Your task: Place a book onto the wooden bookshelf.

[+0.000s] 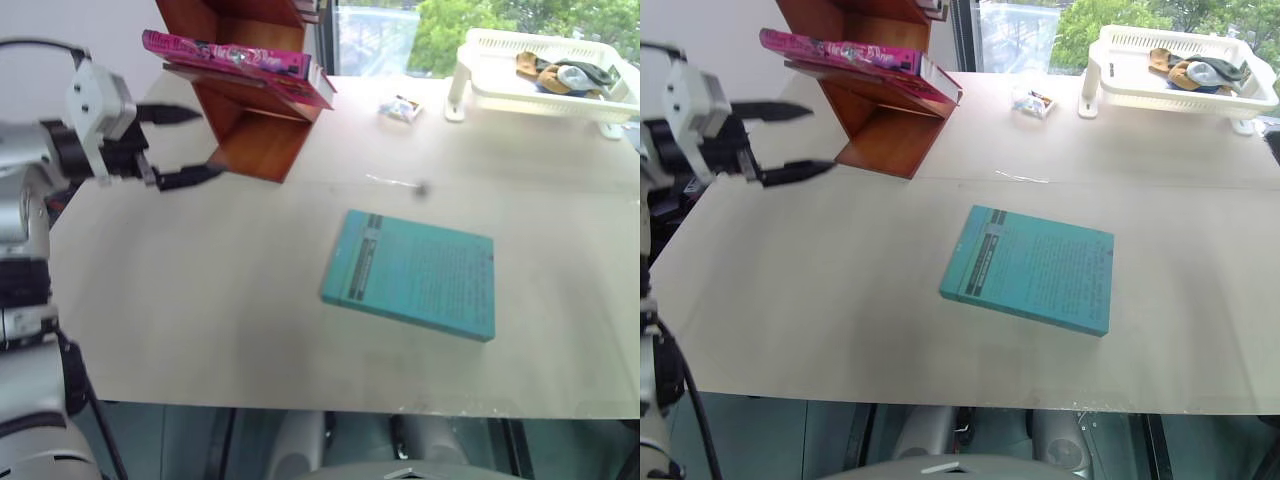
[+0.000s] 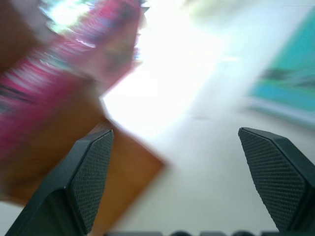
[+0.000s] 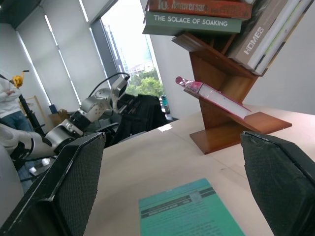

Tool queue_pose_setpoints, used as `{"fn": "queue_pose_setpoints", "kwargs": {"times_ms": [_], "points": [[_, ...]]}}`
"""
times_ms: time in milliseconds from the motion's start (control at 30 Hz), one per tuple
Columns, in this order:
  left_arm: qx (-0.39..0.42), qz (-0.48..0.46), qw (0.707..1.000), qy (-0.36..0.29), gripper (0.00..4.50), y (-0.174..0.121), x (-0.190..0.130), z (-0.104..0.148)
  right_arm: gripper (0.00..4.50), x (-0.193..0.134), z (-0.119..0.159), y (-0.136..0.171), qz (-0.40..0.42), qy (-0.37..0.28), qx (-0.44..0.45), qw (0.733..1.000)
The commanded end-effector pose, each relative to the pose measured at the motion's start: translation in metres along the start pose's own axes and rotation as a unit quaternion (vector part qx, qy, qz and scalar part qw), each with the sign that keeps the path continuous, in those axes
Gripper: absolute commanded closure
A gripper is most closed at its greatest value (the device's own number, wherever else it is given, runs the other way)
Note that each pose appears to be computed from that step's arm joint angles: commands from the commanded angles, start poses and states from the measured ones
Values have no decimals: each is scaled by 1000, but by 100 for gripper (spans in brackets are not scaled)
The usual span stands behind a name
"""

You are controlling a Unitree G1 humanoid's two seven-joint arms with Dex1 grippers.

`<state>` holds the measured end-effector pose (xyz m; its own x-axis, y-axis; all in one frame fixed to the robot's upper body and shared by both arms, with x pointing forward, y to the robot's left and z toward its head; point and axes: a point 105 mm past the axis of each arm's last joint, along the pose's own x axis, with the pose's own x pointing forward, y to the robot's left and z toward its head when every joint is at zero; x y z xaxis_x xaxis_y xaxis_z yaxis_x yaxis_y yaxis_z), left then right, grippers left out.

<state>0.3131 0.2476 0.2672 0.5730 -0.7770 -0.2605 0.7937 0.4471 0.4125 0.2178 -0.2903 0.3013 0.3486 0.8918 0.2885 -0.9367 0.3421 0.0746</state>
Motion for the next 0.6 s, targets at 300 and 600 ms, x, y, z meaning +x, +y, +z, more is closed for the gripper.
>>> {"fn": "queue_pose_setpoints", "kwargs": {"times_ms": [300,600], "points": [[-144,32,987,62,5,-51,0,-86,0,-48,-70,-29,-126,148,42,980],[-229,41,970,67,5,-74,4,-136,0,-133,-151,-42,-254,362,24,897]]}}
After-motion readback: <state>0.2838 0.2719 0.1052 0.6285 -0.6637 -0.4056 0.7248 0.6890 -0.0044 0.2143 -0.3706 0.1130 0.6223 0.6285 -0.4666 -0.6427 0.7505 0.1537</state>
